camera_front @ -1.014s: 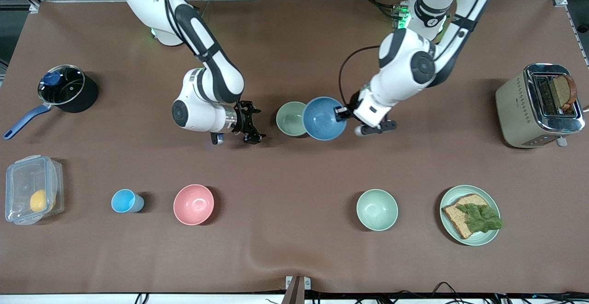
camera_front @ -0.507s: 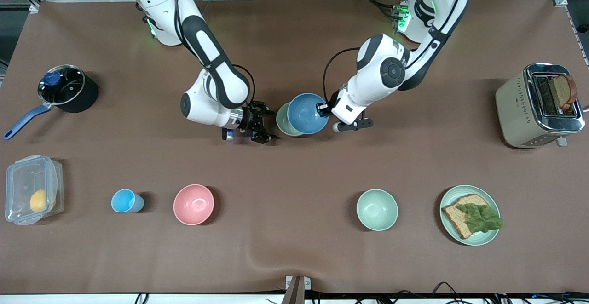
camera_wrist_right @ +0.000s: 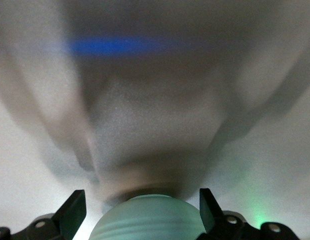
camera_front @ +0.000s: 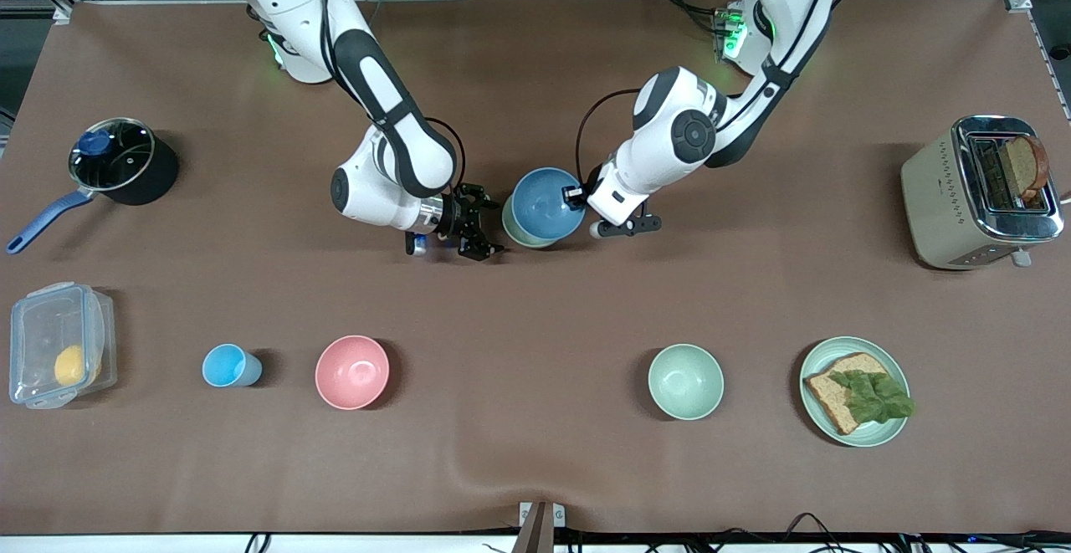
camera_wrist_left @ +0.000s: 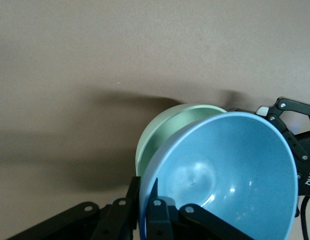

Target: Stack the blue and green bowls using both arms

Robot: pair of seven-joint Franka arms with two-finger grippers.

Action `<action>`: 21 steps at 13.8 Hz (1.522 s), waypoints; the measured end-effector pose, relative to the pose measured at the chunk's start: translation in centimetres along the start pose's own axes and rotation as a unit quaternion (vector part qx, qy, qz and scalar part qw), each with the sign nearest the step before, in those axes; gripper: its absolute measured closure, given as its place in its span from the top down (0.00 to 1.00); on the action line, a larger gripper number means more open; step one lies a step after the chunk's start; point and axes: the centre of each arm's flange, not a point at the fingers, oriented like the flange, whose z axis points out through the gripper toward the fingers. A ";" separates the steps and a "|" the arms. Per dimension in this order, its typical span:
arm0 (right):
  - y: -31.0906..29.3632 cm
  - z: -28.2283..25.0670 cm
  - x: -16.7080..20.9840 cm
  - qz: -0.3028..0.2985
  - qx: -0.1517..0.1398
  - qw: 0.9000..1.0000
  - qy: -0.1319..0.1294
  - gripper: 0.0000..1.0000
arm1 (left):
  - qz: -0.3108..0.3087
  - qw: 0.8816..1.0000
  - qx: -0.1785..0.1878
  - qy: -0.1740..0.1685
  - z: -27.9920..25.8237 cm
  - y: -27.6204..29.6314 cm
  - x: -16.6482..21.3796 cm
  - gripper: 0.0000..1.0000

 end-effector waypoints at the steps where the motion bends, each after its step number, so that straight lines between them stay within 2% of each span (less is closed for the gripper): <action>1: 0.0 0.0 0.0 -0.001 0.000 1.000 0.000 1.00 | 0.001 1.000 0.001 -0.003 0.4 0.0 -0.2 0.08; 18: -0.1 0.0 -0.1 -0.002 0.002 1.000 -0.003 1.00 | -0.017 1.000 -0.002 -0.025 4.4 0.3 0.4 0.08; 21: -0.1 0.0 -0.1 -0.002 0.003 1.000 -0.003 1.00 | -0.035 0.999 -0.011 -0.024 4.5 1.0 1.3 0.33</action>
